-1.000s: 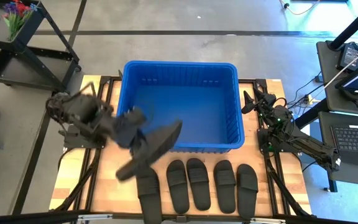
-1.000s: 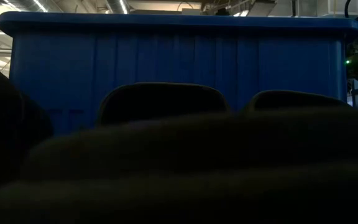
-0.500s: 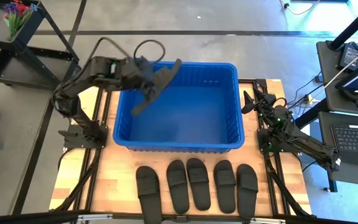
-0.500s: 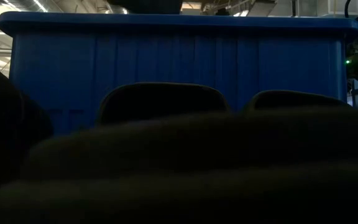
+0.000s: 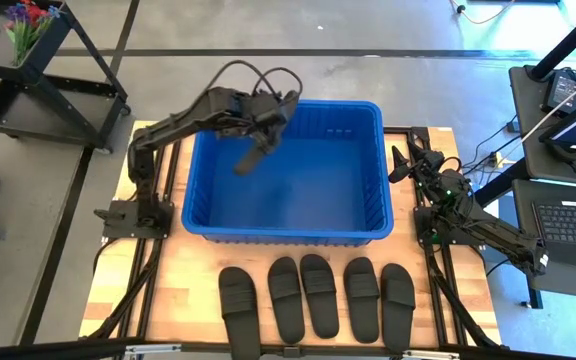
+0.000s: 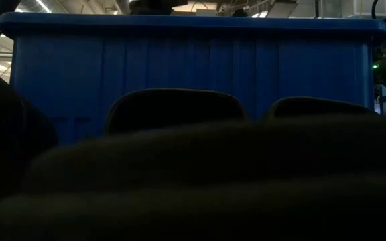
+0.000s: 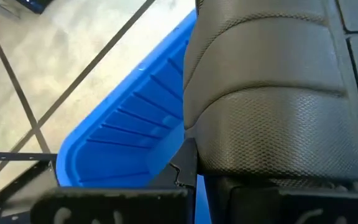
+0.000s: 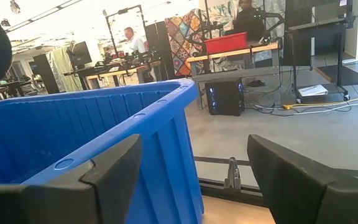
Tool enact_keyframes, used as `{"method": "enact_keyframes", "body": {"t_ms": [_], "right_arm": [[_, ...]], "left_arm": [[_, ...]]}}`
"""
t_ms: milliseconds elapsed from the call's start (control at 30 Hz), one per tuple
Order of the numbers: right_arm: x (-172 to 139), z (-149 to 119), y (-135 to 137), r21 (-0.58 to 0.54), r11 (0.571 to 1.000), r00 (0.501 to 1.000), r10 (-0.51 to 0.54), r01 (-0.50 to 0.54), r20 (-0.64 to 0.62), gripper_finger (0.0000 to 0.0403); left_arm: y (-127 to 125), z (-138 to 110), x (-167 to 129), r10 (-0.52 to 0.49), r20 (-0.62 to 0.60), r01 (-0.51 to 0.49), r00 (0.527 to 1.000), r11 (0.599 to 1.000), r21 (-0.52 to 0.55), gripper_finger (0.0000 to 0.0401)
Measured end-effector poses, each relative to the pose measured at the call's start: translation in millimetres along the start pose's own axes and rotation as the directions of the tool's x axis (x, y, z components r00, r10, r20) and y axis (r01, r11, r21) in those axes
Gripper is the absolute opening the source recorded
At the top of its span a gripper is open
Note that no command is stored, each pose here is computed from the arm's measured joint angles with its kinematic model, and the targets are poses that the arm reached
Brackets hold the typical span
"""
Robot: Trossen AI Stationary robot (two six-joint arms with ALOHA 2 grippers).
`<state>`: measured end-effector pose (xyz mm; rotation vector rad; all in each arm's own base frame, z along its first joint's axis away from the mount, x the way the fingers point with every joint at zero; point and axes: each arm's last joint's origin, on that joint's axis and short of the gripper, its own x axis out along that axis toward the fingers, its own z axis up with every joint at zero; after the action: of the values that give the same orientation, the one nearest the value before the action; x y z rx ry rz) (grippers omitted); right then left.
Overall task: Pick and place slides into bin
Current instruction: Put the black slide into the blue bin
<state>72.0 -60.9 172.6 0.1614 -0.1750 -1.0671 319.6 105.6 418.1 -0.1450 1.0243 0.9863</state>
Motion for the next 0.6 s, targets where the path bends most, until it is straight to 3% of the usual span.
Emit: {"method": "enact_keyframes", "body": {"t_ms": [400, 600], "right_arm": [[0, 0, 0, -0.008, 1.0, 1.0, 0.0, 0.0, 0.0, 0.0294], [0, 0, 0, -0.106, 0.994, 1.0, 0.0, 0.0, 0.0, 0.0294]], "left_arm": [[-24, -27, 36, 0.075, -0.144, -0.082, 0.987, 0.996, -0.044, 0.0004], [-34, -43, 56, 0.078, -0.247, -0.108, 0.966, 0.988, -0.112, 0.0004]]}}
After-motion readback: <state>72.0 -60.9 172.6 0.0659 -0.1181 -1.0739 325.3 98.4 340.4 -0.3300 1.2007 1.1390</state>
